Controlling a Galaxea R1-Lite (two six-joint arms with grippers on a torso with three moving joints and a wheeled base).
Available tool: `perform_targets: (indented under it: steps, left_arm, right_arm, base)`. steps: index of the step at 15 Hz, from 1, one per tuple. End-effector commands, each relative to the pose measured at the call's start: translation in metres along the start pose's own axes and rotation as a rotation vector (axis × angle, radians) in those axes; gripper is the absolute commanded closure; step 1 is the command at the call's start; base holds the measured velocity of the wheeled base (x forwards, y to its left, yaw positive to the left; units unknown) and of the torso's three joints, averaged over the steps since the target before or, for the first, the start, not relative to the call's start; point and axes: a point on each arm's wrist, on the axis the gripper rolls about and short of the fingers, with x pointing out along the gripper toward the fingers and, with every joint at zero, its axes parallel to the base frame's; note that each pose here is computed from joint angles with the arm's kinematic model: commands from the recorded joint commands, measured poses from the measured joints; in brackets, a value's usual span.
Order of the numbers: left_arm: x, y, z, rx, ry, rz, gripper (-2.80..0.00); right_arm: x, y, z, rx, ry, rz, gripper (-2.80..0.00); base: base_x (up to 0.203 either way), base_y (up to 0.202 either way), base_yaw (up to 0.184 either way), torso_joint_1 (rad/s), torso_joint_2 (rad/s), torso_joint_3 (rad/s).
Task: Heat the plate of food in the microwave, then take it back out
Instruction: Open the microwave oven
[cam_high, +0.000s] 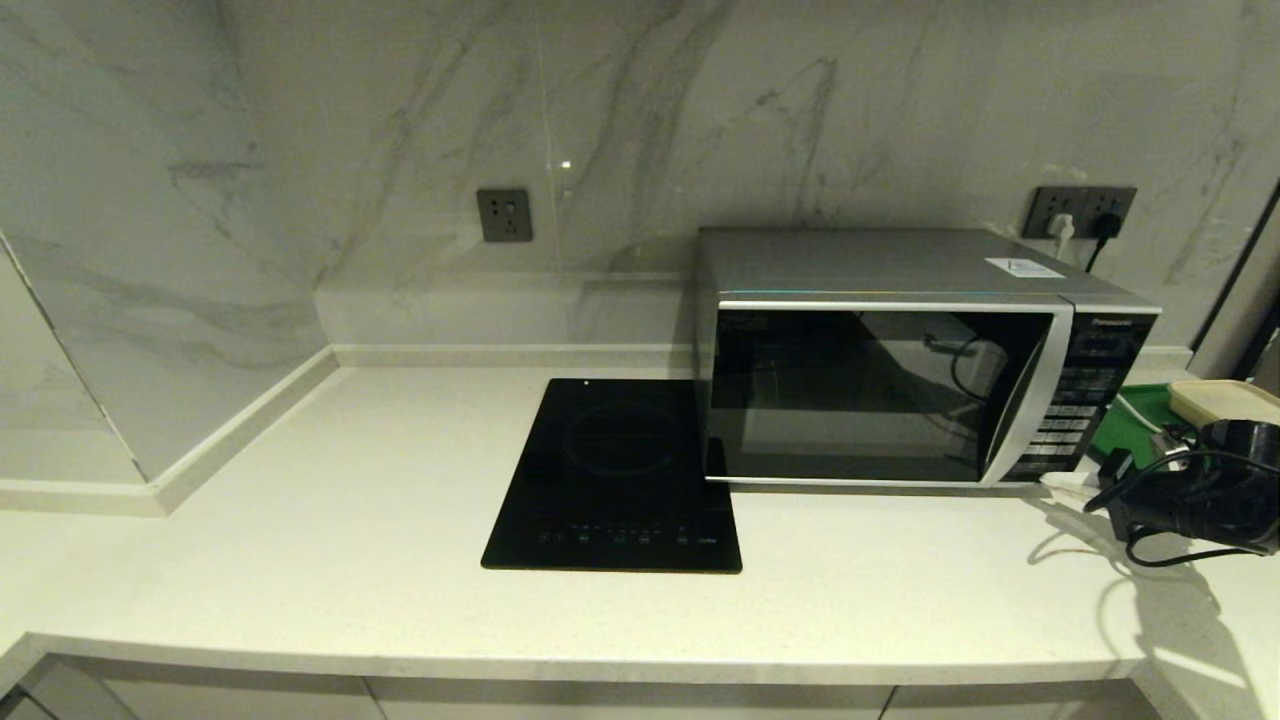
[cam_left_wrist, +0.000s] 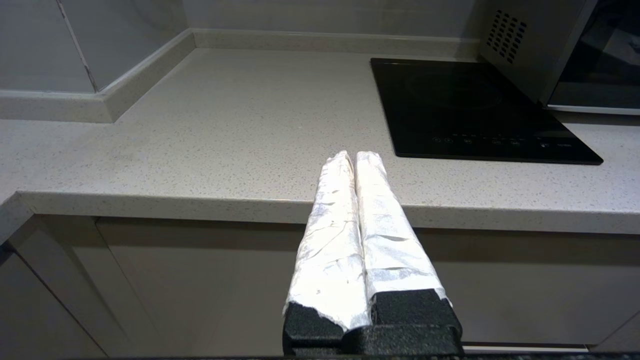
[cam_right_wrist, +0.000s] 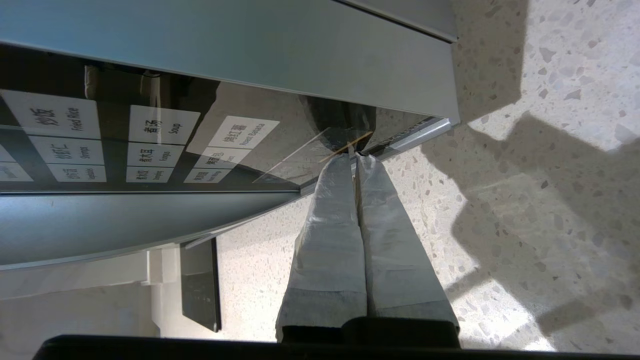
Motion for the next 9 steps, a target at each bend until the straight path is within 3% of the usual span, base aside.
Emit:
perform_targets:
  steps: [1,9]
  left_arm:
    - [0.0,0.0,0.0,0.0,0.0,0.002,0.0]
    - [0.0,0.0,0.0,0.0,0.0,0.001,0.0]
  right_arm:
    - [-0.002,0.0047,0.0018,-0.011,-0.005,0.01,0.0]
    - [-0.0063,0.0108,-0.0002,-0.014,-0.005,0.012,0.0]
  base:
    - [0.0,0.0,0.0,0.0,0.0,0.0]
    - [0.0,0.0,0.0,0.0,0.0,0.0]
